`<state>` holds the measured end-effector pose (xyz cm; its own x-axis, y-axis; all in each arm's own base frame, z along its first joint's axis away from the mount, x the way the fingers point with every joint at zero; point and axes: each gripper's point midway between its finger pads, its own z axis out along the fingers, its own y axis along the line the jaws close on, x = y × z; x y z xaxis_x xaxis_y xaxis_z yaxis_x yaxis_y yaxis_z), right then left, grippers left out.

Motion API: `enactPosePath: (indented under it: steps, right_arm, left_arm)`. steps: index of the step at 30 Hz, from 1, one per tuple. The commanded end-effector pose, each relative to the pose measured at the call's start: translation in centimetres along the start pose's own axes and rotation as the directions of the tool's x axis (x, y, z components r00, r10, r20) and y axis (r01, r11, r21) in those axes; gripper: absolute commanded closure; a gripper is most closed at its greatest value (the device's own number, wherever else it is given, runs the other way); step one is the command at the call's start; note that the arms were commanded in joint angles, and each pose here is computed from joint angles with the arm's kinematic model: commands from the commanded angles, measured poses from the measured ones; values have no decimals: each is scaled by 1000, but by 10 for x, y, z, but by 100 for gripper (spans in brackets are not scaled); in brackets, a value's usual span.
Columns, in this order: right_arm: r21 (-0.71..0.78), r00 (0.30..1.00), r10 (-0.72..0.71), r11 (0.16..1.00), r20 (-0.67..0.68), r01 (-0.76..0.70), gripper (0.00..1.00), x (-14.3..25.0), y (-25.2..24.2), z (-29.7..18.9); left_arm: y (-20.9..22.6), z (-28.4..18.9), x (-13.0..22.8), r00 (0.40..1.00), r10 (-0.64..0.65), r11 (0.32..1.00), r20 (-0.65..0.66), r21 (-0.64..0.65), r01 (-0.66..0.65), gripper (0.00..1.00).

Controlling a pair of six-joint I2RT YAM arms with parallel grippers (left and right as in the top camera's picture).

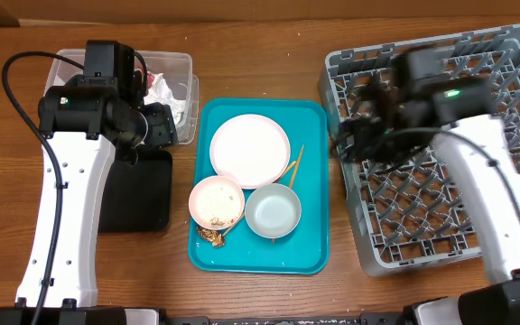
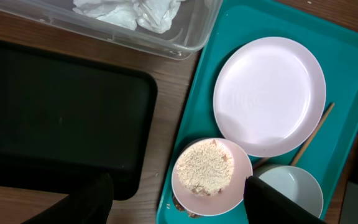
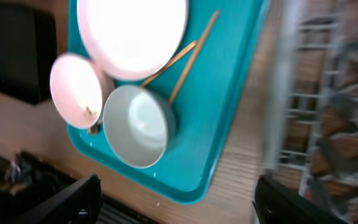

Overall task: Sort waste into correct bins and load items into the dishwasher
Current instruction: 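Grasp the metal bowl with right gripper and lift it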

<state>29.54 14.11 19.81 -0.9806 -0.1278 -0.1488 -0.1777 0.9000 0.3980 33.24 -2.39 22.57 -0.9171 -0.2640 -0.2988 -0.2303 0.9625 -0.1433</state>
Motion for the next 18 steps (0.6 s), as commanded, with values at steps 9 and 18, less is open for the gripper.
enactPosePath:
  steps: [9, 18]
  right_arm:
    - [68, 971, -13, 997, -239, 30, 26, 60, 28, 127]
    - [176, 951, 52, 984, -306, 3, 57, 82, 11, 167]
  left_arm:
    - [2, -3, -3, 1000, -7, 1000, 16, -10, 7, 30]
    - [2, -3, -3, 1000, -6, 1000, 15, -10, 6, 30]
